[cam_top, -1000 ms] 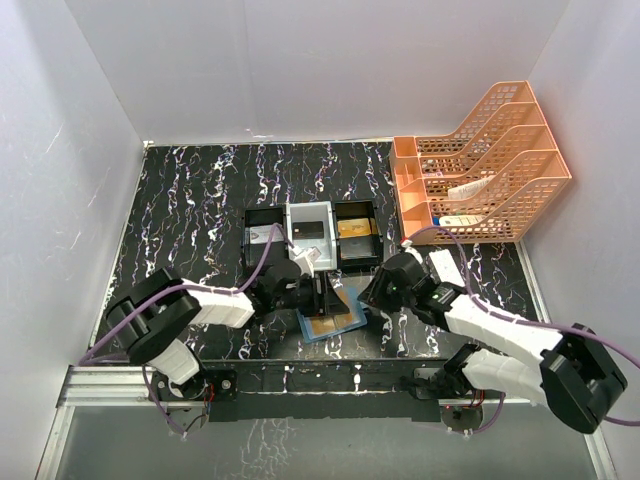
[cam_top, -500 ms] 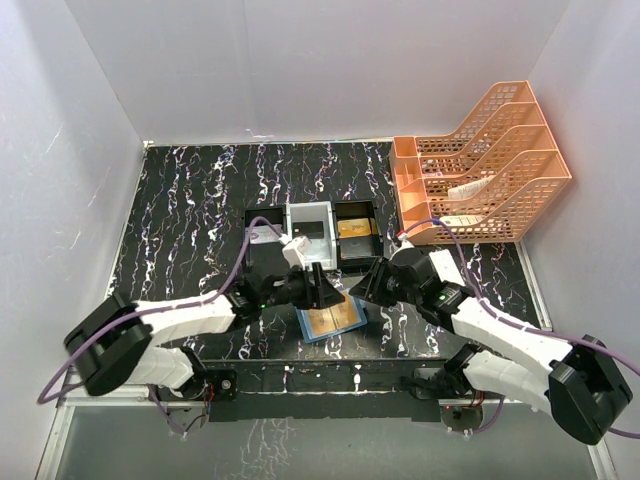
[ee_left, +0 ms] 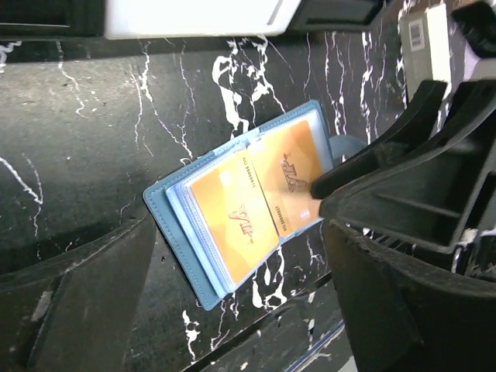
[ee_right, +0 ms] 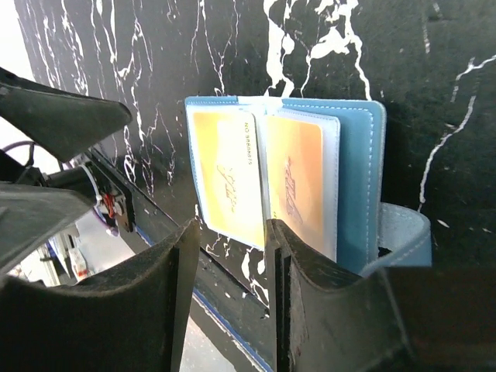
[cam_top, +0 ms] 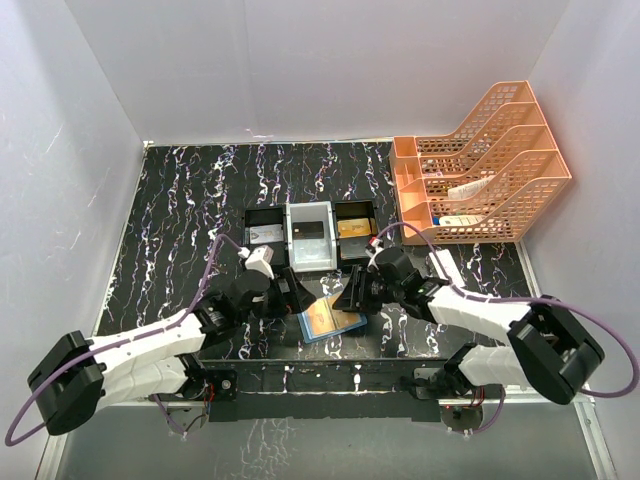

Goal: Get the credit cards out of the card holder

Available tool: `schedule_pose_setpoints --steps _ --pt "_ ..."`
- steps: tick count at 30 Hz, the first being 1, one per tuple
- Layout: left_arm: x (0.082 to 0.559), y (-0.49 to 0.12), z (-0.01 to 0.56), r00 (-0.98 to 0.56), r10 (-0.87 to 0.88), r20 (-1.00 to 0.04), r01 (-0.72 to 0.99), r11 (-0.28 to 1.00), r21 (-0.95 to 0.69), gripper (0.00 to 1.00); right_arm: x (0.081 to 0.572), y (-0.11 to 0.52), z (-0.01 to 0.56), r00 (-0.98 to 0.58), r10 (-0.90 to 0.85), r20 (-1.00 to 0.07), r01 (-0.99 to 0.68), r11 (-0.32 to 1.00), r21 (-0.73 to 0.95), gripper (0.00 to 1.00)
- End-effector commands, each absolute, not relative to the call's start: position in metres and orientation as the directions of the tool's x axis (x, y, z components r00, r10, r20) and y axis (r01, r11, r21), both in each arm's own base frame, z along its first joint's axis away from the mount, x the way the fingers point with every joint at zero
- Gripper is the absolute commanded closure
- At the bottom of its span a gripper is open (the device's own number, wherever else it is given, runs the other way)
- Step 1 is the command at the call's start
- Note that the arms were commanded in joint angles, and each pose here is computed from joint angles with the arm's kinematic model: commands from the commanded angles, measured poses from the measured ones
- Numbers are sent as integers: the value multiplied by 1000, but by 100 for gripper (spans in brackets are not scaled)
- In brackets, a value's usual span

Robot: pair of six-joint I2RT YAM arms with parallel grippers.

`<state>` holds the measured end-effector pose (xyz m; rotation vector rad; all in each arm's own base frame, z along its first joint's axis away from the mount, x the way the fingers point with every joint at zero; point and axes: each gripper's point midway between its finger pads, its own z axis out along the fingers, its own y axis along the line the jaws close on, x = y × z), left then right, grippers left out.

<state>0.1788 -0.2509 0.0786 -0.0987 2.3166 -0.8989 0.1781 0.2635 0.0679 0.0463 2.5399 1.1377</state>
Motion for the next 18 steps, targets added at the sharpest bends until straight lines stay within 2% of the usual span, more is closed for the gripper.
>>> schedule_pose_setpoints --steps 1,9,18 --pt "187 -232 84 -741 -355 -571 94 786 -611 2 192 292 97 -916 132 -379 -235 589 773 62" --pt "185 -224 82 -736 -334 -588 99 807 -583 1 193 301 71 -935 80 -344 -224 619 752 64" --pt "172 -251 76 -811 -196 -551 208 783 -586 11 186 286 21 -960 150 -235 -67 695 716 79"
